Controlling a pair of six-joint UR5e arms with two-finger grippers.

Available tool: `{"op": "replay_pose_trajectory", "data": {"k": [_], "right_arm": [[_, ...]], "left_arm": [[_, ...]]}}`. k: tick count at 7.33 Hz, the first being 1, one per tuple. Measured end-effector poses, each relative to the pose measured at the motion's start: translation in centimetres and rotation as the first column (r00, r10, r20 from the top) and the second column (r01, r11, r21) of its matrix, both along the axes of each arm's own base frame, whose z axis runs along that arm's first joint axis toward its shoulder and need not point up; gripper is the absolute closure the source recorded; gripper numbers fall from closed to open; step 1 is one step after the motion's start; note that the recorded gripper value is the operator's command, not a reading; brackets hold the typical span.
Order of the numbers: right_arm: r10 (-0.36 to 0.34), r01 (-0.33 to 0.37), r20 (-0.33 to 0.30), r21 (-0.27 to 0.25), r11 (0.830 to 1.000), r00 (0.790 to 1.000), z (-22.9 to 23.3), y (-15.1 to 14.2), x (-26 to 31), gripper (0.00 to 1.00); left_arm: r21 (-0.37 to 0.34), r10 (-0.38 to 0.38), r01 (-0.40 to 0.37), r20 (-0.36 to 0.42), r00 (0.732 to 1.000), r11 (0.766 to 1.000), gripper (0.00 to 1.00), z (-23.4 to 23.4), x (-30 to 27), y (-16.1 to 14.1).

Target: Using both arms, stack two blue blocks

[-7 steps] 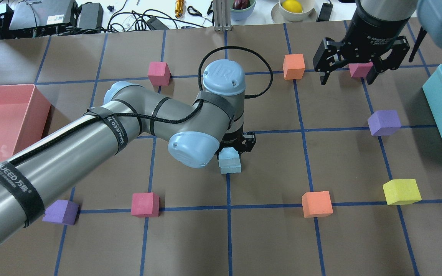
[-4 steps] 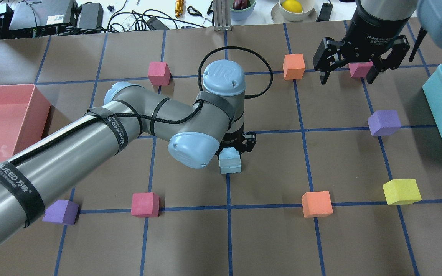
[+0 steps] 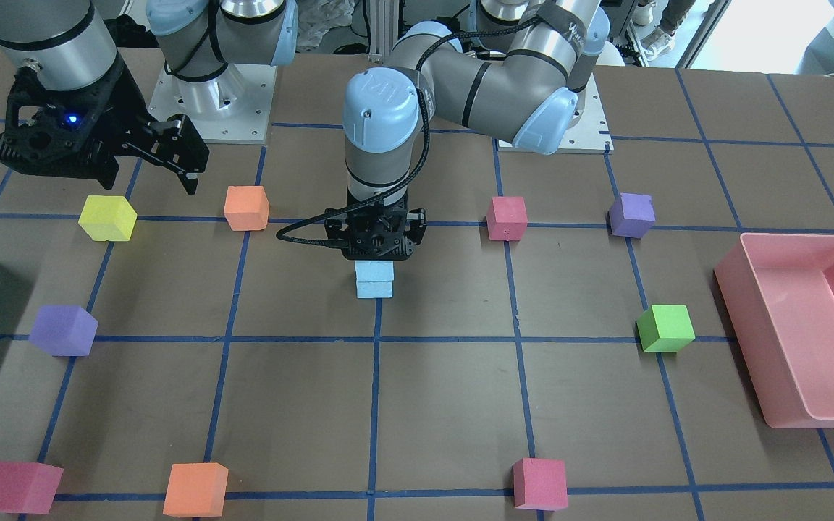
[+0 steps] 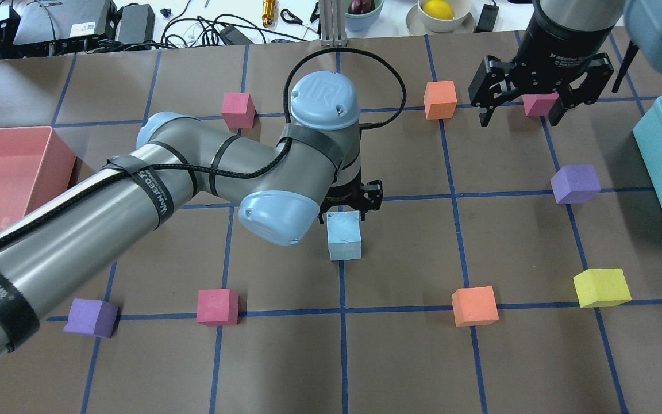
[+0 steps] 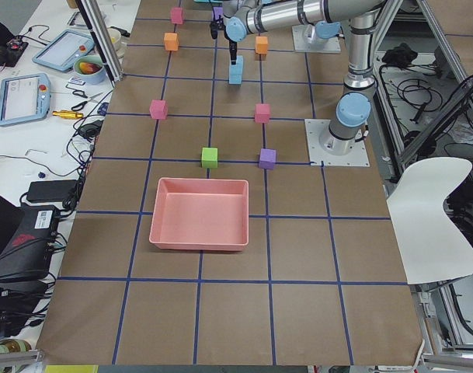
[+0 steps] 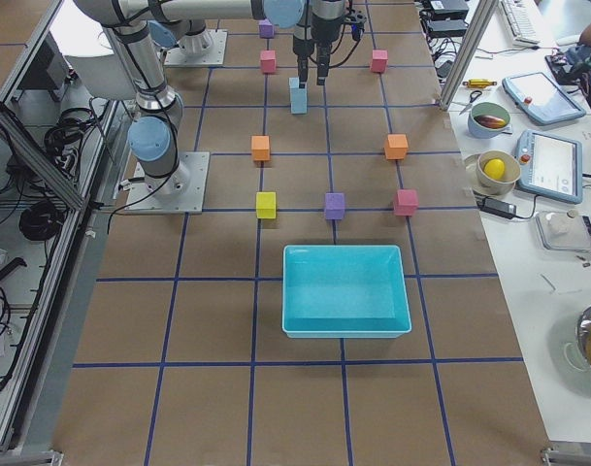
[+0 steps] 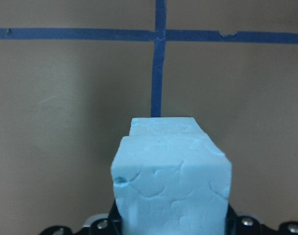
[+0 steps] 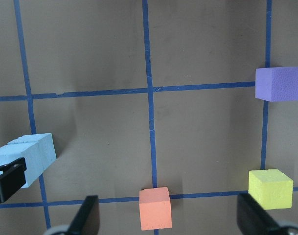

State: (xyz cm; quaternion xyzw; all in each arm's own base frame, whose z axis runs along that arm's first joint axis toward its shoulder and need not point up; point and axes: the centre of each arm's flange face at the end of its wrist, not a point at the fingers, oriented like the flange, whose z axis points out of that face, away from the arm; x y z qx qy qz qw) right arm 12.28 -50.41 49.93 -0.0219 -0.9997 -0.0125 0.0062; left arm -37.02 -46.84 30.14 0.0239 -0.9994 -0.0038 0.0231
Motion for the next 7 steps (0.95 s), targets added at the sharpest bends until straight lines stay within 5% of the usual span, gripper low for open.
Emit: {"op": "replay_pose_trajectory", "data": {"k": [3, 7], "right_arm": [[0.002, -0.002, -0.001, -0.002, 1.000, 1.000, 0.1, 0.0, 0.0, 0.00], [0.002, -0.002, 0.019, -0.010, 1.000, 1.000, 0.5, 0.3, 0.3, 0.00]], "left_arm": [[-0.076, 0.013, -0.015, -0.017, 1.000, 0.997, 0.00, 6.9, 6.2, -2.9], [-0.119, -0.012, 0.014, 0.012, 1.000, 0.993, 0.00, 17.6, 22.9, -5.3]]}}
